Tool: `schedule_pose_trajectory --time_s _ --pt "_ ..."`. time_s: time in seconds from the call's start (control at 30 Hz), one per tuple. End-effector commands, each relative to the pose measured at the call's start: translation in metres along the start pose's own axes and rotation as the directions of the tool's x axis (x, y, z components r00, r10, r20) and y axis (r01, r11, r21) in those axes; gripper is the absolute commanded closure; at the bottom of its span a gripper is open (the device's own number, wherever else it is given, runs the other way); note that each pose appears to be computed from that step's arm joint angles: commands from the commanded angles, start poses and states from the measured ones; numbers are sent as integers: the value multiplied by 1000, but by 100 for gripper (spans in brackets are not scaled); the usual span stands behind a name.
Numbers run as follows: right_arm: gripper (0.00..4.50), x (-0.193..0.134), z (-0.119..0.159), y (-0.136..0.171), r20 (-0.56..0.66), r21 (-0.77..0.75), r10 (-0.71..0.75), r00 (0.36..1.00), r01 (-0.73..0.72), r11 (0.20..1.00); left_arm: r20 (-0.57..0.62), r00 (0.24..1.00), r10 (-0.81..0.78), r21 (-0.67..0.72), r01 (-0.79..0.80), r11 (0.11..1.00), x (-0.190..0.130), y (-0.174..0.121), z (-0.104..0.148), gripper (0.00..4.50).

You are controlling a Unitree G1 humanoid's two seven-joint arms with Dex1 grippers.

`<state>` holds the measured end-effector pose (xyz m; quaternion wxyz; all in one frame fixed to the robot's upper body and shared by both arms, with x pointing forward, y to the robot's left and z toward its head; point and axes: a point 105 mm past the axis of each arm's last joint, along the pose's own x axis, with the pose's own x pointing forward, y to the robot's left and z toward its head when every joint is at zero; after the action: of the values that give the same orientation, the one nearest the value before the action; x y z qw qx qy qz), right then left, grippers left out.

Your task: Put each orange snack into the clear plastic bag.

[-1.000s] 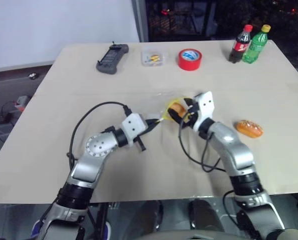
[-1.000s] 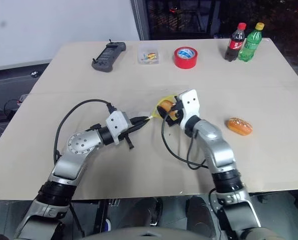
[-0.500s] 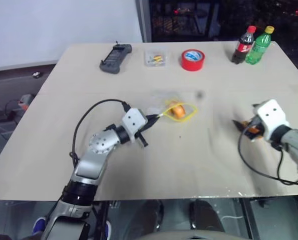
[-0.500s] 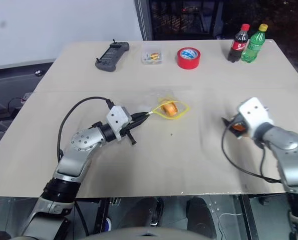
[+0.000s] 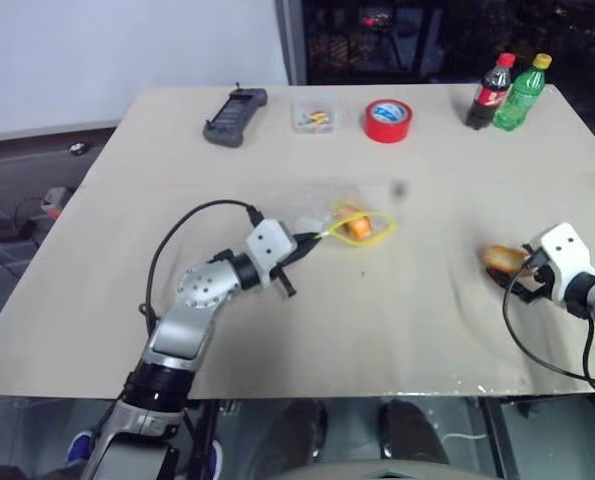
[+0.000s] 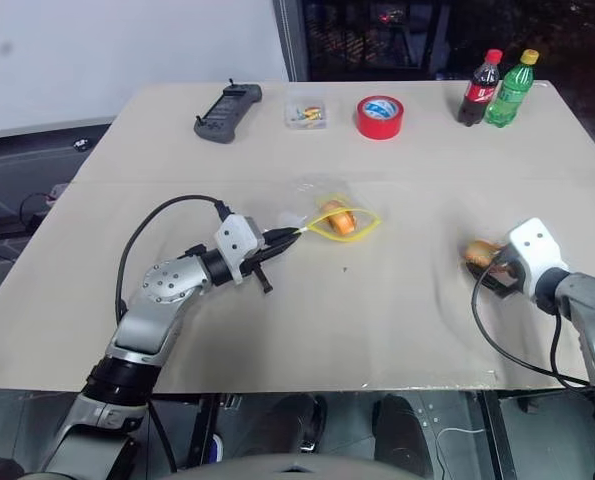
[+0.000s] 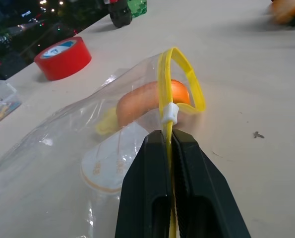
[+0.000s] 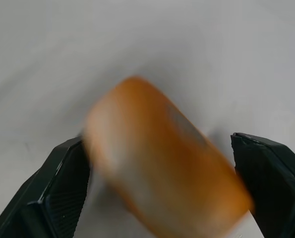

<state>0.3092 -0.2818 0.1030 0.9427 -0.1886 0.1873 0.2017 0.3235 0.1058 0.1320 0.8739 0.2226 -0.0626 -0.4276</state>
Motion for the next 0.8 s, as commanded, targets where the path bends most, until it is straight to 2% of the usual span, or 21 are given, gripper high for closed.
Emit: schedule_pose_trajectory --time_s 0.03,0.2,0.43,0.47,0.5,0.67,0.8 --pt "3 -12 29 -8 89 -10 -17 996 18 1000 42 999 25 11 -26 1000 -4 7 13 450" --pt "3 -12 13 -5 -7 -146 -3 1000 2 989 39 999 5 19 -6 1000 -3 3 12 450" --pt "3 -5 7 -7 -28 -149 -11 1000 7 989 41 999 5 25 -6 1000 -2 3 12 450" --pt "56 -4 7 -8 -31 -153 -15 999 10 988 42 999 4 25 -5 1000 -2 3 12 450" --pt "84 -3 6 -9 -33 -159 -14 999 9 987 42 999 5 26 -6 1000 -2 3 12 450" --pt "327 1 8 -11 -35 -201 -19 999 11 979 43 999 8 29 -9 1000 -2 4 13 450" --pt "327 -2 22 -8 14 -201 -15 1000 17 980 46 999 22 15 -23 1000 -4 5 13 450"
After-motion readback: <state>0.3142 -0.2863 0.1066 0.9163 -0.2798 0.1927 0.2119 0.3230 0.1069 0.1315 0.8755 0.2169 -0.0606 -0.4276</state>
